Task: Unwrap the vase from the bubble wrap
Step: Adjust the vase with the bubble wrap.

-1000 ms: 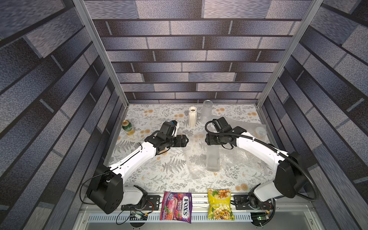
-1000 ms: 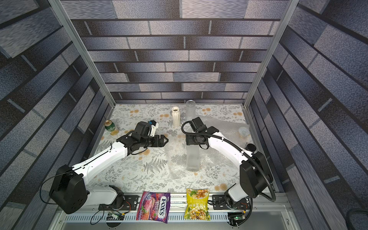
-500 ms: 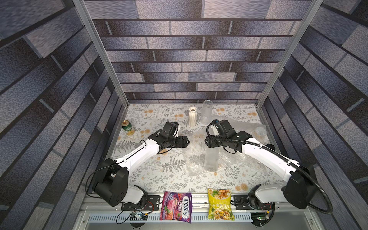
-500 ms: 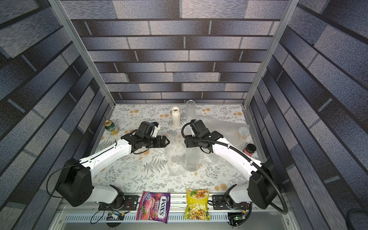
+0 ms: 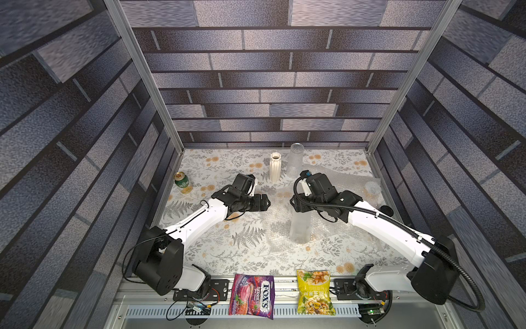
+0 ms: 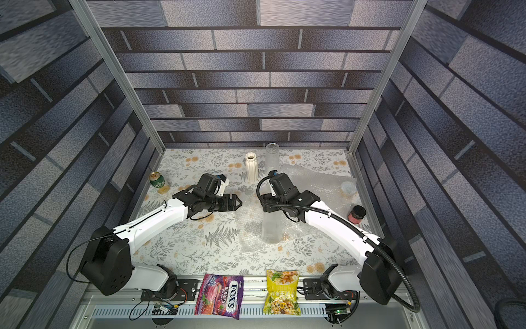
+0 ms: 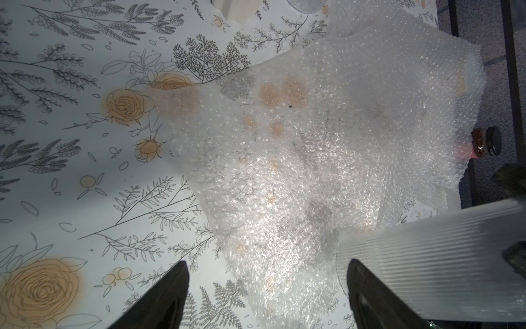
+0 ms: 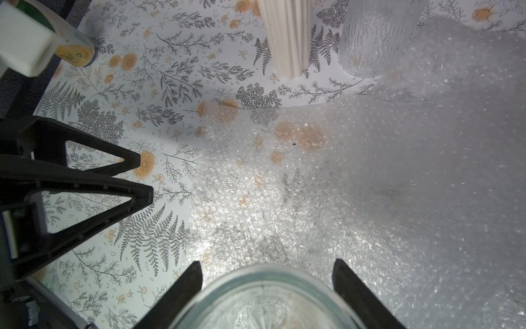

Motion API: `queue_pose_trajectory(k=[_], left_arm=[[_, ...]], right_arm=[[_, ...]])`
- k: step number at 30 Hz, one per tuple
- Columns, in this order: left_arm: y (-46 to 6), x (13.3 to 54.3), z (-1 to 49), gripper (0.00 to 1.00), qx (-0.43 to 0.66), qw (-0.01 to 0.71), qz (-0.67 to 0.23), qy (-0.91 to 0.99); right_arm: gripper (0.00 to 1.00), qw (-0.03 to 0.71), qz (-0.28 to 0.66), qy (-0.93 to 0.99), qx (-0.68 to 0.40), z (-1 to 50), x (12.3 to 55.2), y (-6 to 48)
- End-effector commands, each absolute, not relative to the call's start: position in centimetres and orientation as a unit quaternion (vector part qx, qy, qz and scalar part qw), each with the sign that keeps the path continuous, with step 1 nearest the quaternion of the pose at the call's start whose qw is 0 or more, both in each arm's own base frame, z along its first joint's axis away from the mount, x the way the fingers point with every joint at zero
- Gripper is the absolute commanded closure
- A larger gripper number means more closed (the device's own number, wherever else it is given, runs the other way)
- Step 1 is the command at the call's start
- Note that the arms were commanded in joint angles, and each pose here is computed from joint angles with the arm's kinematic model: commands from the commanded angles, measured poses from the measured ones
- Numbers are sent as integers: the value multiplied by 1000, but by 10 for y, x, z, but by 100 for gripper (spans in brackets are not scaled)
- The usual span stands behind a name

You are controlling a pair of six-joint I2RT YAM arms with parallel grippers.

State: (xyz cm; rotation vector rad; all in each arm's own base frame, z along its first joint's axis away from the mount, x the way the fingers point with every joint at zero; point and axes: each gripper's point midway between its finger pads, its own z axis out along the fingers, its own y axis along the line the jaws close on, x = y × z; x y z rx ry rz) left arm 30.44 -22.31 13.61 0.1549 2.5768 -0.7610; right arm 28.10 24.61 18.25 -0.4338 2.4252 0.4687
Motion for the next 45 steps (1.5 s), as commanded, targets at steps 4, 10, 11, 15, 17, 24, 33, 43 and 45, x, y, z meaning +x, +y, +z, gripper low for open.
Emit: queue_pose_trajectory(k=[4,10,11,15,17,24,33,43,45], left_arm=[[-209,305,153,12,27,242,-287,926],[-200,306,156,12,18,251,-287,924],[-199,306,156,12,17,251,-287,924],[-196,307,156,12,13,254,-288,923],[-195,308,155,12,11,254,-288,923],[-188,310,153,12,0,259,-290,921],[-169,312,157,12,-24,272,-291,917],[-160,310,159,12,-34,279,-291,915],[-160,309,158,12,-35,277,-292,915]], right_arm=[[65,383,196,886,-173,223,294,265],[65,418,210,867,-171,234,299,277],[65,425,211,864,-170,236,300,279],[66,450,216,850,-170,246,302,287],[66,460,214,844,-172,248,304,290],[66,488,219,826,-177,256,310,305],[66,523,200,812,-166,238,322,315],[66,566,187,786,-164,234,325,332],[66,570,183,784,-162,232,325,333]])
